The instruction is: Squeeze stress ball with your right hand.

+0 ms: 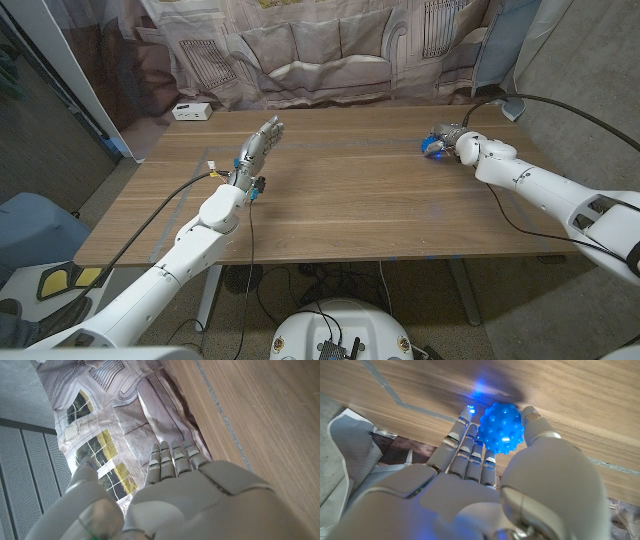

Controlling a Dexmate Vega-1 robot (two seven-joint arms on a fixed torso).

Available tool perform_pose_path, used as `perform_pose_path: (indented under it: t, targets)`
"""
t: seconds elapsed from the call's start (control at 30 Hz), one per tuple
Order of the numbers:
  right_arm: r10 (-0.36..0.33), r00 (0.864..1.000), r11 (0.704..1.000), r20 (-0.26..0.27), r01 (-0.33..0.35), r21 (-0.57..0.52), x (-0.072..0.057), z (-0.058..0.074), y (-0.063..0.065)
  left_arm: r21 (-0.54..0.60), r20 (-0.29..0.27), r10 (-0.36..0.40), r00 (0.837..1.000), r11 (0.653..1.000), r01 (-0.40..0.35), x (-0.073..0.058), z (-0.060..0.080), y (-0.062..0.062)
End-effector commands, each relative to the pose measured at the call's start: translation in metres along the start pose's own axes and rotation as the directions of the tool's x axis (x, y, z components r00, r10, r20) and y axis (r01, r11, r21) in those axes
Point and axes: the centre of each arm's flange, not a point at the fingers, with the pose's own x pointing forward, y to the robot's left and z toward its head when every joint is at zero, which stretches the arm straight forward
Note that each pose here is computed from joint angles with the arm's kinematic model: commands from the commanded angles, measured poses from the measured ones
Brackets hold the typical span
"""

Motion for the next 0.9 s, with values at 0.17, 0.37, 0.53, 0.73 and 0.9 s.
perform_pose_path:
  t: [0.17, 0.37, 0.53, 0.73, 0.9]
  targets:
    - [-0.019, 1.0, 1.0, -0.003, 0.019, 0.003, -0.002, -0.004, 0.001, -0.004, -0.001, 0.004, 1.0, 1.0, -0.004, 0.0, -0.001, -0.003]
    - [-0.038, 0.999, 0.999, -0.005, 0.038, 0.006, -0.005, -0.006, -0.003, -0.005, -0.004, 0.0, 1.0, 1.0, 0.0, 0.0, -0.002, -0.005]
    - [-0.057, 0.998, 0.998, -0.007, 0.057, 0.015, -0.009, -0.007, -0.005, -0.007, -0.005, -0.002, 1.0, 1.0, 0.002, 0.0, -0.003, -0.006]
    - [-0.086, 0.996, 0.996, 0.003, 0.086, 0.031, -0.017, -0.006, -0.01, -0.008, -0.007, -0.003, 1.0, 1.0, 0.003, 0.0, -0.003, -0.007]
    - [-0.155, 0.988, 0.986, 0.021, 0.153, 0.072, -0.028, -0.005, -0.016, -0.008, -0.003, -0.004, 1.0, 1.0, 0.004, 0.001, -0.003, -0.007]
